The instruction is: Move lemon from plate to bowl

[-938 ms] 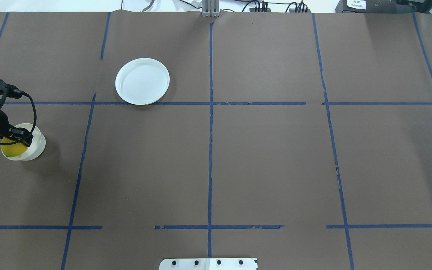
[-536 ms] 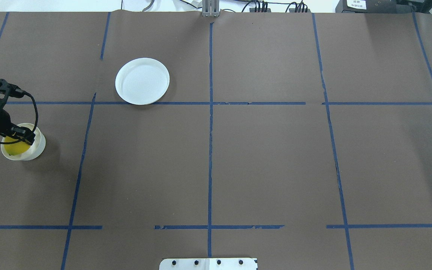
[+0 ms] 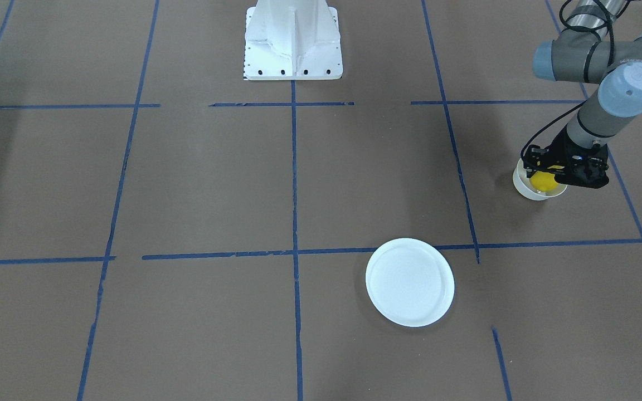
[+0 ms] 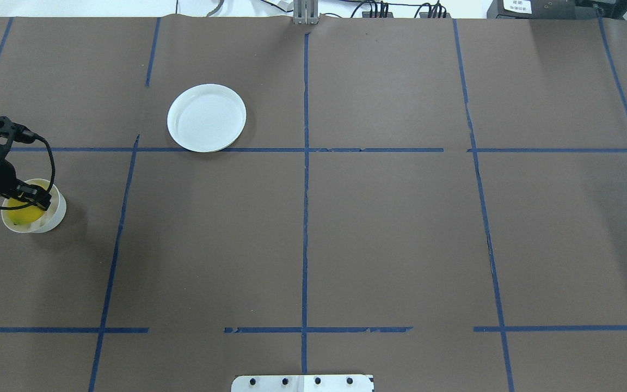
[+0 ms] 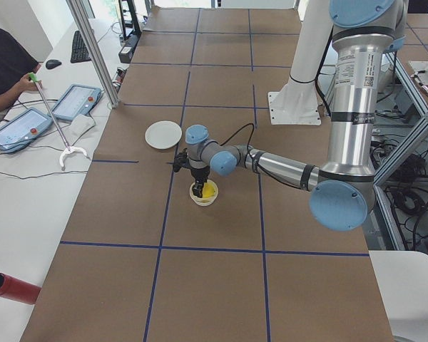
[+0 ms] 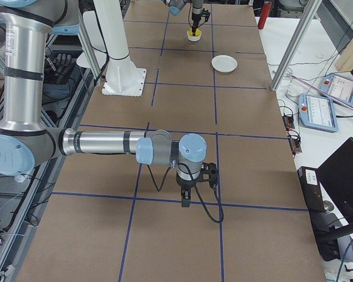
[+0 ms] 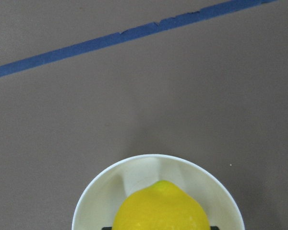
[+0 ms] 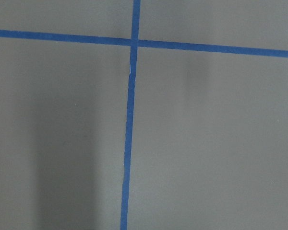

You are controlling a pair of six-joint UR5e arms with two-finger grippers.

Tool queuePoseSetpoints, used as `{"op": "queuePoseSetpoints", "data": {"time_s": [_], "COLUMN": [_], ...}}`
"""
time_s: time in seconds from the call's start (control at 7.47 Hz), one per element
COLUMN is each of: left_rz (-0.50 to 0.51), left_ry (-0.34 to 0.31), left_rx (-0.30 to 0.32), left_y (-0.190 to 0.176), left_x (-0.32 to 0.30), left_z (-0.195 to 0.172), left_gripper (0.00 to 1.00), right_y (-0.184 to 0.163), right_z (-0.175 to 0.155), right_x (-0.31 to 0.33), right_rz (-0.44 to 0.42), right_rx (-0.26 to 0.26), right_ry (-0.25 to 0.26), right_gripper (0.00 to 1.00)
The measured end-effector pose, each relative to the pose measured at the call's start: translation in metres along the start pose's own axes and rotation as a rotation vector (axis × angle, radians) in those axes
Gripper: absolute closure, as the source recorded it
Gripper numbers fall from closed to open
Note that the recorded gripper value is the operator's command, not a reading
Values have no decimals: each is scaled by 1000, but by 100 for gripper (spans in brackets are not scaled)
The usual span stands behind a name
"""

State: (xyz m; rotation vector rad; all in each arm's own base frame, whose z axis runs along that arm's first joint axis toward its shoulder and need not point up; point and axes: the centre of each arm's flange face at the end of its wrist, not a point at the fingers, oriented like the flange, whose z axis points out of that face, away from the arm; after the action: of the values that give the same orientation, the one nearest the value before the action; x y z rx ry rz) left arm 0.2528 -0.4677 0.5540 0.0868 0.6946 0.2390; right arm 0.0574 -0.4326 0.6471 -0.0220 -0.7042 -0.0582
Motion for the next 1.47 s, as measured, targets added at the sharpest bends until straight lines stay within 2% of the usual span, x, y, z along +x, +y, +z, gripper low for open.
{"op": "queuePoseSetpoints", "data": {"time_s": [0.13,0.67,0.94,1.07,1.47], "left_rz": [1,-27,-39,-26,-39], "left_ry": [2,4,15,-3,-85], "left_rx": [5,44,81,83,106], "left_y": [0,-7,-11,-10,23], "left_x": [-1,-14,-48,-80,-222], "left_z": [0,-23,-71,-100,-182], "left_gripper": [15,13,13,13,12], "right_y": [0,0,0,0,0], "right_z": [0,0,0,0,0], "right_x": [0,0,0,0,0], "right_rz": [0,0,0,0,0], "right_rx": [0,0,0,0,0], "right_ry": [0,0,0,0,0], "right_gripper": [0,0,0,0,0]}}
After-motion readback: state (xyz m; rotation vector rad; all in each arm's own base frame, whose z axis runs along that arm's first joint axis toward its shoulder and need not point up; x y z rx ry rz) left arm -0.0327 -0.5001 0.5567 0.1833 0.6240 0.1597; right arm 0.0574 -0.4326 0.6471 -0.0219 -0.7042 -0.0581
